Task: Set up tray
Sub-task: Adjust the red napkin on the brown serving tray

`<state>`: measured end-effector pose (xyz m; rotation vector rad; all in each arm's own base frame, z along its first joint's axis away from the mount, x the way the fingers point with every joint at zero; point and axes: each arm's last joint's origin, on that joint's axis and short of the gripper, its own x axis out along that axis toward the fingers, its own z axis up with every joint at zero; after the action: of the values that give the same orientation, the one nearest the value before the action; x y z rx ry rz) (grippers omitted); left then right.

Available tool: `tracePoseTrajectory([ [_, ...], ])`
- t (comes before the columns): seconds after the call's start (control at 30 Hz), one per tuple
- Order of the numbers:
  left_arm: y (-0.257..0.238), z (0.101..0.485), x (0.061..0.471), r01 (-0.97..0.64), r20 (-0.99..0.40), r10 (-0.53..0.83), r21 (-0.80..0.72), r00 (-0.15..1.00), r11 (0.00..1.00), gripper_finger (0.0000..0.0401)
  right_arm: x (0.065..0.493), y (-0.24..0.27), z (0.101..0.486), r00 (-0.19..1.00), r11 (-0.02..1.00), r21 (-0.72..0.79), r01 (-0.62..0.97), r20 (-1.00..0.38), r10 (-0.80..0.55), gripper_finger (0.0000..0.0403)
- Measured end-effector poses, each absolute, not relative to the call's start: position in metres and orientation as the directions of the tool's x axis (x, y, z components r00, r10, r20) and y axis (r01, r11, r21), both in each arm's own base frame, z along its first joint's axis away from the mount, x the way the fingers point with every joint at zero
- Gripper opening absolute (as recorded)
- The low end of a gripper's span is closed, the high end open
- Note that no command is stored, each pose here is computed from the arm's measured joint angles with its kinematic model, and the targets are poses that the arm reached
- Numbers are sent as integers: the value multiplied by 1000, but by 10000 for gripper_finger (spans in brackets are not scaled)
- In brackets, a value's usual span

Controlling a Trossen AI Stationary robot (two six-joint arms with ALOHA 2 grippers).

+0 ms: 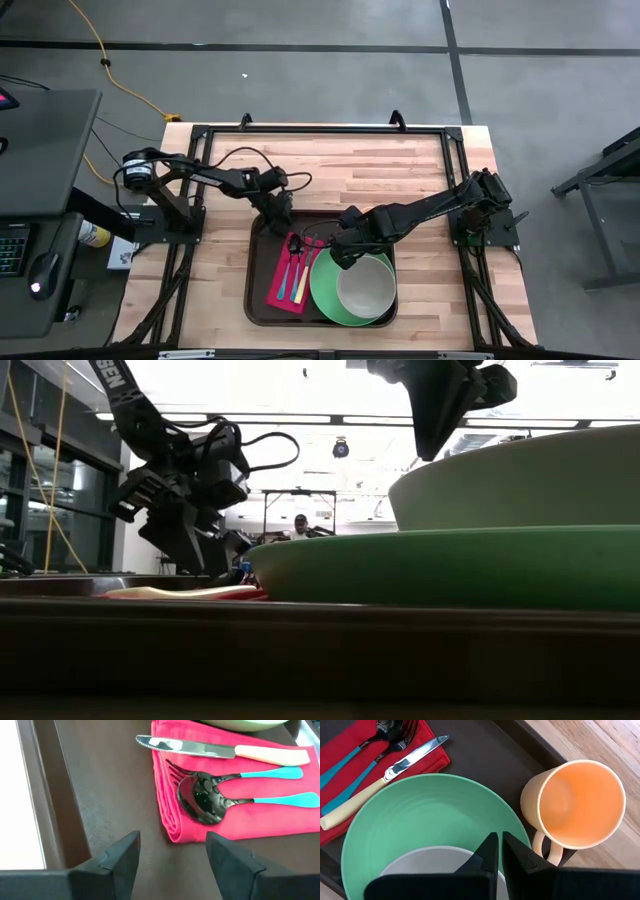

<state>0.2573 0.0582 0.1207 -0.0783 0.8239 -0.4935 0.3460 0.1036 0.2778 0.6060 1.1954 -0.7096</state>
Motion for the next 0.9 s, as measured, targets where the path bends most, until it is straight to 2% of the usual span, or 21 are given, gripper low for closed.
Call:
tracePoseTrajectory([
  [0.9,38,107,269,443,-672,-504,-280,543,852,243,347,103,278,211,645,52,762,-962,-171,0],
])
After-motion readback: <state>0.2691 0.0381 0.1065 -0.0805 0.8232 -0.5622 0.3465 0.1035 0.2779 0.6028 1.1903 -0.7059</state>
